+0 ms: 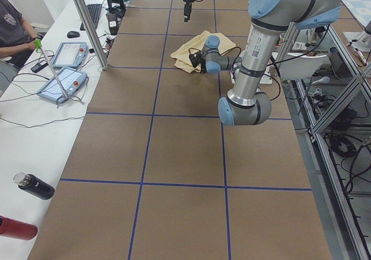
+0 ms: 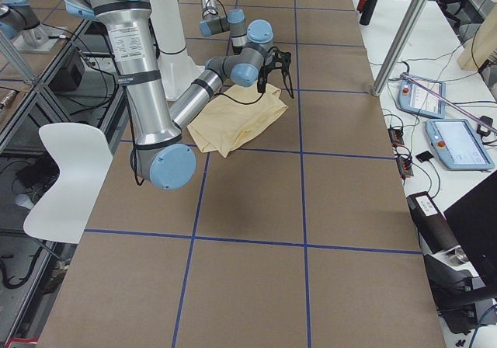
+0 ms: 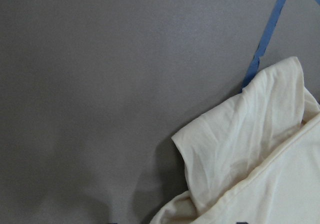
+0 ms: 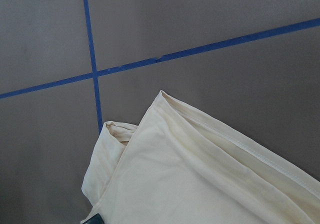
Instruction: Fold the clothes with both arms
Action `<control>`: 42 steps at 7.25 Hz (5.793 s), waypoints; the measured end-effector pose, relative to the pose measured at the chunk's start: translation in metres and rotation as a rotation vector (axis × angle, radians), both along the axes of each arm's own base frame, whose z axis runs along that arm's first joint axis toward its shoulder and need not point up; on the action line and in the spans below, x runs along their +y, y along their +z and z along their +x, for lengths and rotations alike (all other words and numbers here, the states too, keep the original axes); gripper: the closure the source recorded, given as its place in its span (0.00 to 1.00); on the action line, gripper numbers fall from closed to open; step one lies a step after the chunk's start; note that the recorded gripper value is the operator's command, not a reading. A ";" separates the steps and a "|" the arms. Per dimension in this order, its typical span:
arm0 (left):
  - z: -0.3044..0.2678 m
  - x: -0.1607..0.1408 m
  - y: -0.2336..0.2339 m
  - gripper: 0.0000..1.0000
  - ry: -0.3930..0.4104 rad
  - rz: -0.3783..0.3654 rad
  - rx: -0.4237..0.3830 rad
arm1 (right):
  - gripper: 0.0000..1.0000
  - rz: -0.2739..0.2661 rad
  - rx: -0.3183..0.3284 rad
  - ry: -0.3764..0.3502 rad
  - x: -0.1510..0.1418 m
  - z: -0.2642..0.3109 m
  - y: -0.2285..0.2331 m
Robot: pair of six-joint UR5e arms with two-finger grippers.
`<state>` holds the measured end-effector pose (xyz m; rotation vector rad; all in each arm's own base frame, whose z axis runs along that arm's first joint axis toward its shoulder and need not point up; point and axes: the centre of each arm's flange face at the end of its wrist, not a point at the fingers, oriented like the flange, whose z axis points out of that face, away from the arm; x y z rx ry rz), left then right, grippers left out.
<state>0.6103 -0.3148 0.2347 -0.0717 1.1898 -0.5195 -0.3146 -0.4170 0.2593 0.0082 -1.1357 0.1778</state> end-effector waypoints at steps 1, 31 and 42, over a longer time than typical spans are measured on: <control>0.001 0.000 -0.001 0.84 0.001 -0.001 -0.001 | 0.00 -0.003 0.003 0.001 -0.001 0.000 0.002; -0.182 -0.238 0.039 0.00 -0.181 0.347 -0.128 | 0.30 0.342 0.237 -0.080 0.001 -0.150 0.006; -0.183 -0.236 0.042 0.00 -0.184 0.344 -0.123 | 0.60 0.184 0.239 -0.279 0.051 -0.196 0.071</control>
